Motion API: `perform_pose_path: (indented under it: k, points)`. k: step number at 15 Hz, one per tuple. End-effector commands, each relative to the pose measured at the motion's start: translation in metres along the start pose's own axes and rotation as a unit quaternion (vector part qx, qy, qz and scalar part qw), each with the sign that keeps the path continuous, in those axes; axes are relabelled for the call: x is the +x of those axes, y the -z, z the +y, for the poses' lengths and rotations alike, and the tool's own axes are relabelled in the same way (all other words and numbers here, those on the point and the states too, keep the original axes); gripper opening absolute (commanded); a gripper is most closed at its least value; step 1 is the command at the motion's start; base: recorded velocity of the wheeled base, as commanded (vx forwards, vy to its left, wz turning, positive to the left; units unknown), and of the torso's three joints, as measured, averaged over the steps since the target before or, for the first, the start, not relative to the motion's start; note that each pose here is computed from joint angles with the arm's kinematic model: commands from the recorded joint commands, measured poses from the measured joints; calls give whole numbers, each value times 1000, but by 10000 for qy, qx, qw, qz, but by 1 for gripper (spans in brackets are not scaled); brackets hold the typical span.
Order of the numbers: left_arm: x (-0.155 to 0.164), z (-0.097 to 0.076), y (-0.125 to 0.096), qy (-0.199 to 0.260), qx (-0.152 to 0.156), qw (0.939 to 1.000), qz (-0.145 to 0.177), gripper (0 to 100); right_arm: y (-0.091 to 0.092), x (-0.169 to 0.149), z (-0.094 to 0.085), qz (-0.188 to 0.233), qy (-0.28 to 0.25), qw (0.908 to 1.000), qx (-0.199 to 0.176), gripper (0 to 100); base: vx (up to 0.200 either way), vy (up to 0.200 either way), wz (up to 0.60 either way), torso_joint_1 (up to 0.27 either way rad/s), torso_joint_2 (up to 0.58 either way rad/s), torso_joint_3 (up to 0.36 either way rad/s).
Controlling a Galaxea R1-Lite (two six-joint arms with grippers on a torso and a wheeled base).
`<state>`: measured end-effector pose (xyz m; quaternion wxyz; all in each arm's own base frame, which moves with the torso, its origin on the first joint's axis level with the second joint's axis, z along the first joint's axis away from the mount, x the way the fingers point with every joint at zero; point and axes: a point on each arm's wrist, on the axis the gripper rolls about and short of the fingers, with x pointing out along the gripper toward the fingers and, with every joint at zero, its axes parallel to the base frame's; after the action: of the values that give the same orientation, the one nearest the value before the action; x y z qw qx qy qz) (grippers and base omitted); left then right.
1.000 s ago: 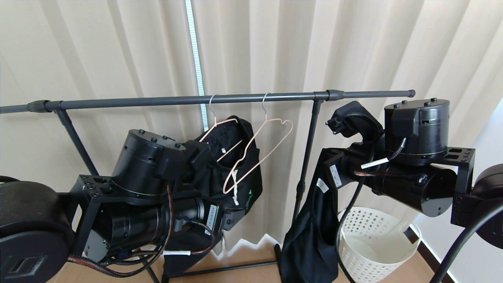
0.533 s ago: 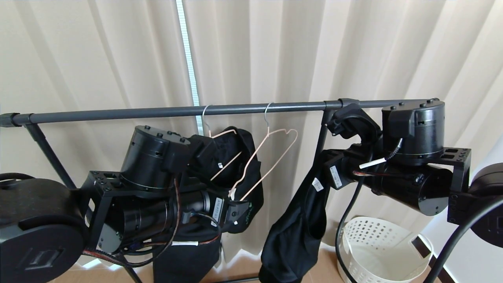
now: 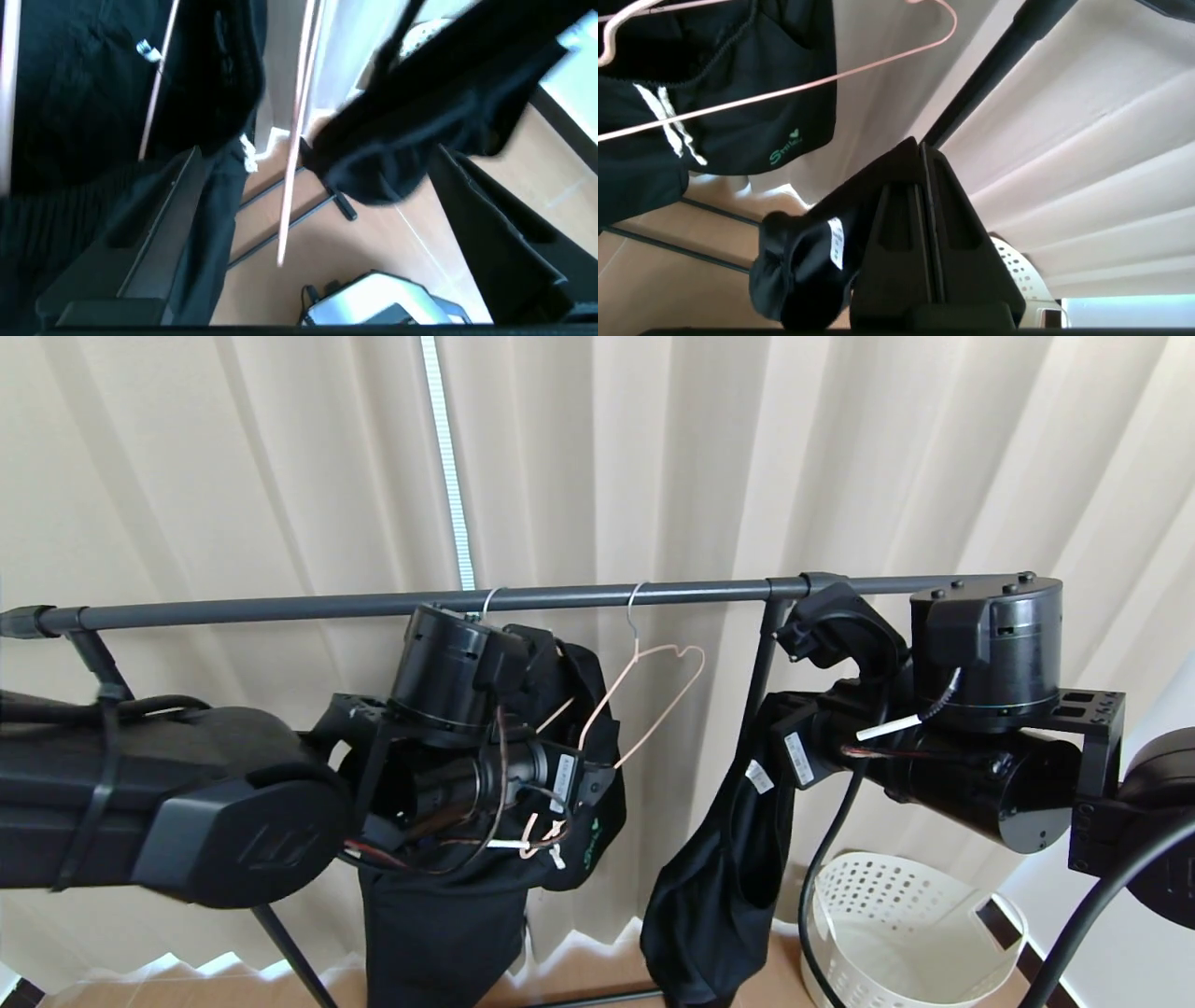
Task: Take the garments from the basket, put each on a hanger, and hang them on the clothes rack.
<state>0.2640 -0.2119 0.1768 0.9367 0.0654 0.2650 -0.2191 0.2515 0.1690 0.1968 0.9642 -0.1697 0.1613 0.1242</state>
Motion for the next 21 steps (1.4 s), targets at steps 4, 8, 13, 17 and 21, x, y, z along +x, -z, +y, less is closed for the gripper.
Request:
perform_pose_path:
  k: [4, 8, 13, 17, 21]
  points:
    - [54, 5, -8, -247, -82, 9996, 82, 100, -1, -1, -2, -14, 19, 10000, 7, 0, 0, 0, 0, 0, 0, 0]
    - [62, 6, -4, -349, -80, 9993, 142, 100, 0, 0, -1, 0, 16, 10000, 1, 0, 0, 0, 0, 0, 0, 0]
    - [74, 4, -1, -335, -90, 9994, 67, 100, 1, 1, -1, 21, 13, 10000, 0, 0, 0, 0, 0, 0, 0, 0]
    - [74, 4, -4, -338, -102, 9994, 30, 0, 1, 1, 0, 21, 13, 10000, -7, 0, 0, 0, 0, 0, 0, 0]
    - [72, 4, -3, -349, -98, 9993, 42, 0, 1, 0, -1, 14, 14, 10000, -5, 0, 0, 0, 0, 0, 0, 0]
